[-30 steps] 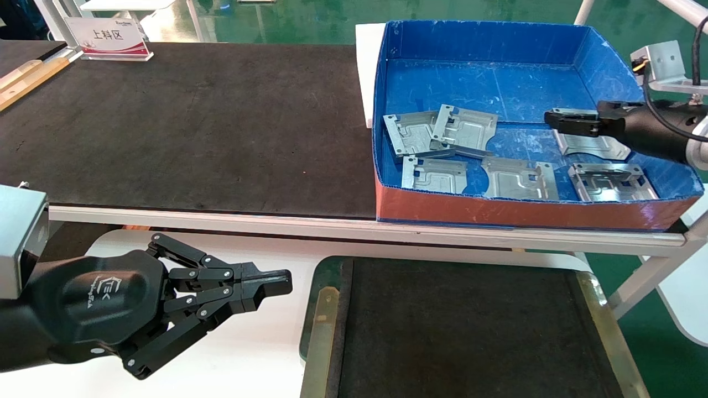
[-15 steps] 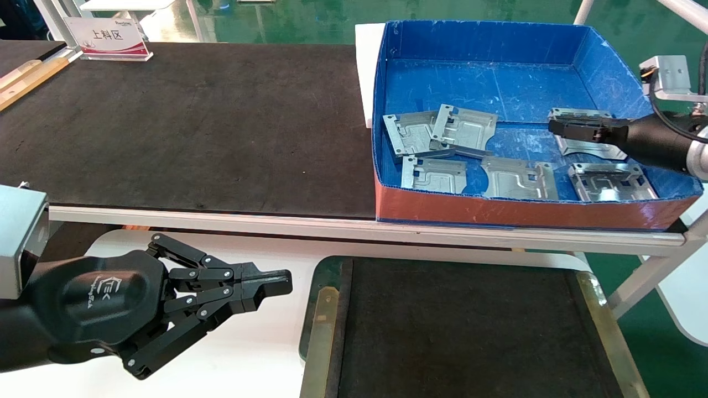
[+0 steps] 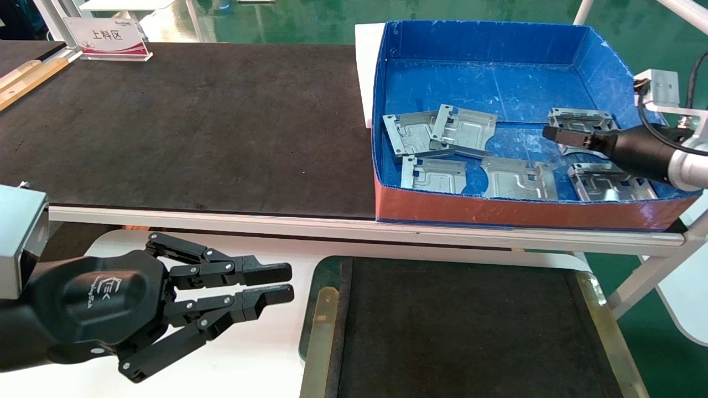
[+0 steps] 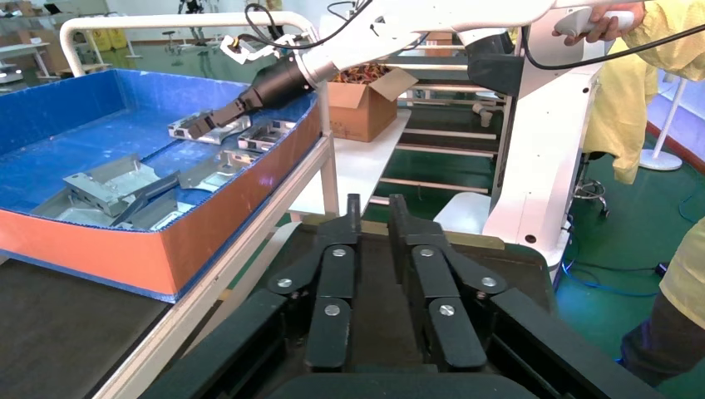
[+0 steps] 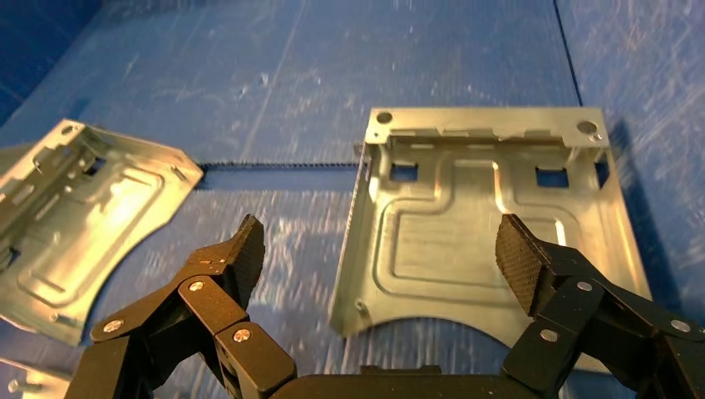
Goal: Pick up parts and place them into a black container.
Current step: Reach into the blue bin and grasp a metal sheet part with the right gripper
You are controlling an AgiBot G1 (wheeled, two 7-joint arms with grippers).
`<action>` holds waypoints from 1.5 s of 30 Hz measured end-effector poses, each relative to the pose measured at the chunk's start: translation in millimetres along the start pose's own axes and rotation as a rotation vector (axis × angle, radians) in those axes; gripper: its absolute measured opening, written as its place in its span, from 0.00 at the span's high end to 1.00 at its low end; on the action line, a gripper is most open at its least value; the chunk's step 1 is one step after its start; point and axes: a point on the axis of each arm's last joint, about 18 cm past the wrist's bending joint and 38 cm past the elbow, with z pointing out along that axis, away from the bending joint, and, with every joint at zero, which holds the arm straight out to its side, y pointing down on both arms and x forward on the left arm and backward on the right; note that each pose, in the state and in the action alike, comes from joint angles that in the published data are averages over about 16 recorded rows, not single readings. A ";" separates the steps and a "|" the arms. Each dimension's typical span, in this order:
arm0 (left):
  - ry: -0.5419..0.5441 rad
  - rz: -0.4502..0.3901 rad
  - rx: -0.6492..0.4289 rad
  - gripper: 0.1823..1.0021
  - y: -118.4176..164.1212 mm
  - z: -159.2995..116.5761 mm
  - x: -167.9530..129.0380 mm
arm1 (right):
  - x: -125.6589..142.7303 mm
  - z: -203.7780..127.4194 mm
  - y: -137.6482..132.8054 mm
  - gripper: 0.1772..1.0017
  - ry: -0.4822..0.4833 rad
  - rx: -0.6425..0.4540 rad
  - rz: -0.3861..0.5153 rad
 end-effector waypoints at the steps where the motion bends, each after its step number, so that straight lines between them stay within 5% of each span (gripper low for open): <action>1: 0.000 0.000 0.000 0.91 0.0 0.0 0.0 | -0.8 0.8 0.1 0.00 0.000 0.001 0.001; 19: 0.000 0.000 0.000 0.52 0.0 0.0 0.0 | -6.5 5.1 -1.7 0.17 0.001 -0.001 -0.021; 35: 0.000 0.000 0.000 0.12 0.0 0.0 0.0 | -3.6 3.6 1.3 0.61 0.003 -0.009 -0.030; 45: 0.000 0.000 0.000 0.02 0.0 0.0 0.0 | -4.4 4.1 3.6 0.84 -0.002 -0.012 -0.031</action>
